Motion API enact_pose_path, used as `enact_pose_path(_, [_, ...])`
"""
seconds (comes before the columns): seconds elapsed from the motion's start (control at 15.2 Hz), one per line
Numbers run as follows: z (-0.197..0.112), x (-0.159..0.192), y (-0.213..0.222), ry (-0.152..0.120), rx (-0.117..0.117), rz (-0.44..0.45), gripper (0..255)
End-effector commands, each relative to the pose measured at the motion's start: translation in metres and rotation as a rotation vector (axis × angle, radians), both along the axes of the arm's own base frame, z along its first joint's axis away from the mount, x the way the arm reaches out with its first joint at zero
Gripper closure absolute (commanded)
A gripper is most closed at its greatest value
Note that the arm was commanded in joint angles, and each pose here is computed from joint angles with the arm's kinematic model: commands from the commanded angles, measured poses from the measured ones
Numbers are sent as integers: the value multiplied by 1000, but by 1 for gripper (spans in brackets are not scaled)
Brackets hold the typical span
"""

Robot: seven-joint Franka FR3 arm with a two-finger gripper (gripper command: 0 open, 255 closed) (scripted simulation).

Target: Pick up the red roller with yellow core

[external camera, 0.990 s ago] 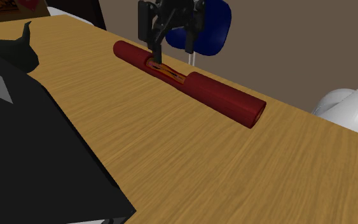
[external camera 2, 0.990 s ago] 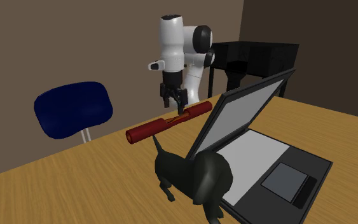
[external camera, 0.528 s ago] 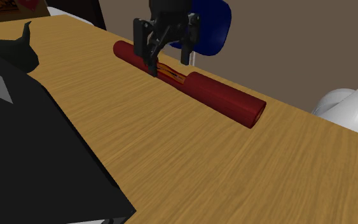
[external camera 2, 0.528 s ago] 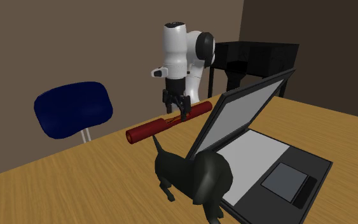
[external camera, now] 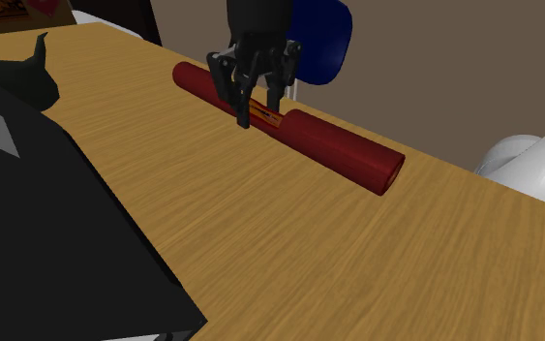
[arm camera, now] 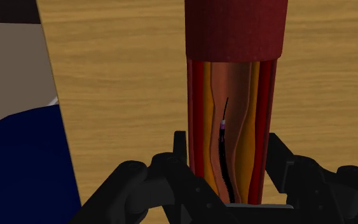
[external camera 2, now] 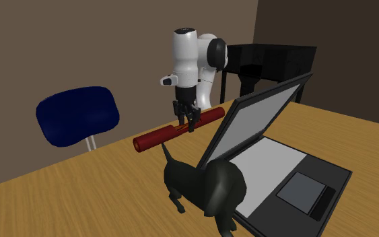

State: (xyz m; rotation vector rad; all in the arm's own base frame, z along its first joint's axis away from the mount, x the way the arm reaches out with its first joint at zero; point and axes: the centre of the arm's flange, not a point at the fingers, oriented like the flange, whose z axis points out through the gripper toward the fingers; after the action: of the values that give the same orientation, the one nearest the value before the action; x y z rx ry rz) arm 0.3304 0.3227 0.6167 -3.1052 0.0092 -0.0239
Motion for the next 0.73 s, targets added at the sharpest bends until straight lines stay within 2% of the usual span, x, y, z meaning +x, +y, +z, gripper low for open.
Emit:
enact_pose_path(0.0, [-1,0,0,1,0,-1,255])
enact_pose_path(0.26, [-1,0,0,1,0,-1,255])
enact_pose_path(0.66, [31,0,0,1,0,-1,255])
